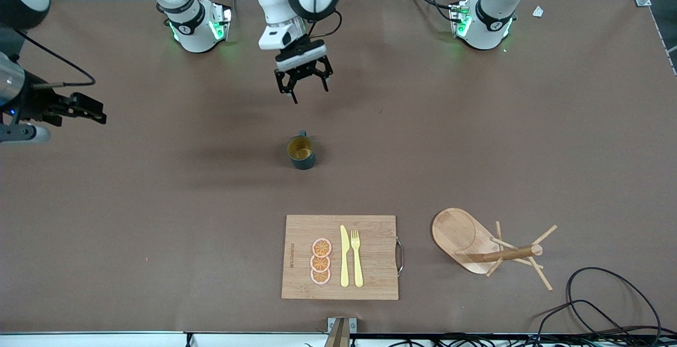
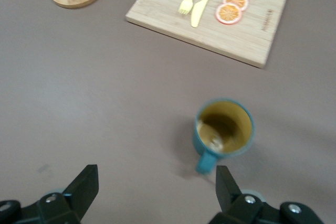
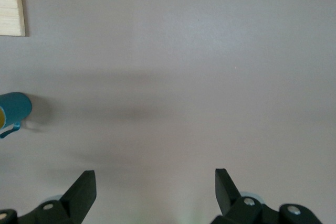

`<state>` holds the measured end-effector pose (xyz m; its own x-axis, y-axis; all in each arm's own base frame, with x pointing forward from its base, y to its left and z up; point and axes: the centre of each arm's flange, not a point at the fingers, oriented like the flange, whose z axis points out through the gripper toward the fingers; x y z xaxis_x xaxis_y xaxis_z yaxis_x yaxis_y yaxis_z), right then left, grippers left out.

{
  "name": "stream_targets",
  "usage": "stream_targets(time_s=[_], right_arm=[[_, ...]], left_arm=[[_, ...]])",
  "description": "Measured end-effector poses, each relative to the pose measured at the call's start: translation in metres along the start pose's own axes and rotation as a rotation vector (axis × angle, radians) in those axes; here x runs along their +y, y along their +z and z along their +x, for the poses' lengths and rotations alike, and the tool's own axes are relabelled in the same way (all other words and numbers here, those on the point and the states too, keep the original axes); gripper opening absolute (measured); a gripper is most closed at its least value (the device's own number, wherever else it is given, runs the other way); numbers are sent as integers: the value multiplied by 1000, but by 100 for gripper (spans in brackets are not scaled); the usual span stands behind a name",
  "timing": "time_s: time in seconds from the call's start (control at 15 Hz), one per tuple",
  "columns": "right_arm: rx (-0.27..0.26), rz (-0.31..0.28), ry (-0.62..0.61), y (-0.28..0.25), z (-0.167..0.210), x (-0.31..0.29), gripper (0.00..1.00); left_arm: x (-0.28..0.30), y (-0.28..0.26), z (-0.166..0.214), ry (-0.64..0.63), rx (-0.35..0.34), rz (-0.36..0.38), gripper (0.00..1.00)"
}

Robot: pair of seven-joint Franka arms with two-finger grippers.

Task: Transfer cup from left to right arm and place
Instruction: 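Reach the right gripper to the mug while the left gripper withdraws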

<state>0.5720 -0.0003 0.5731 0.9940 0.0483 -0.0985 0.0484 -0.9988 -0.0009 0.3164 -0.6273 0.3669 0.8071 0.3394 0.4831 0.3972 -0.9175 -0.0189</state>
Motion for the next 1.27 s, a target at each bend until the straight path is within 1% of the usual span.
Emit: stream_targets(time_s=[0.13, 0.33, 0.47, 0.6, 0.74, 0.94, 1.14, 1.27], right_arm=[[-10, -2, -9, 6, 3, -12, 100], [-36, -3, 74, 20, 8, -52, 100], [-51, 23, 120, 36, 13, -83, 100], [-55, 77, 188, 58, 18, -107, 100], [-52, 98, 251, 86, 20, -131, 100], [-39, 92, 328, 122, 9, -188, 100], [12, 105, 377, 150, -9, -252, 100], [29, 108, 370, 171, -20, -282, 100]], left_arm=[[-8, 9, 52, 4, -56, 27, 99], [-24, 36, 130, -4, -104, 75, 99], [-38, 49, 177, -20, -125, 93, 100], [-56, 51, 225, -33, -159, 90, 100], [-79, 47, 271, -17, -177, 73, 100], [-115, 41, 329, 30, -191, 57, 100], [-145, 40, 368, 61, -201, 50, 100], [-162, 41, 386, 81, -209, 62, 100]])
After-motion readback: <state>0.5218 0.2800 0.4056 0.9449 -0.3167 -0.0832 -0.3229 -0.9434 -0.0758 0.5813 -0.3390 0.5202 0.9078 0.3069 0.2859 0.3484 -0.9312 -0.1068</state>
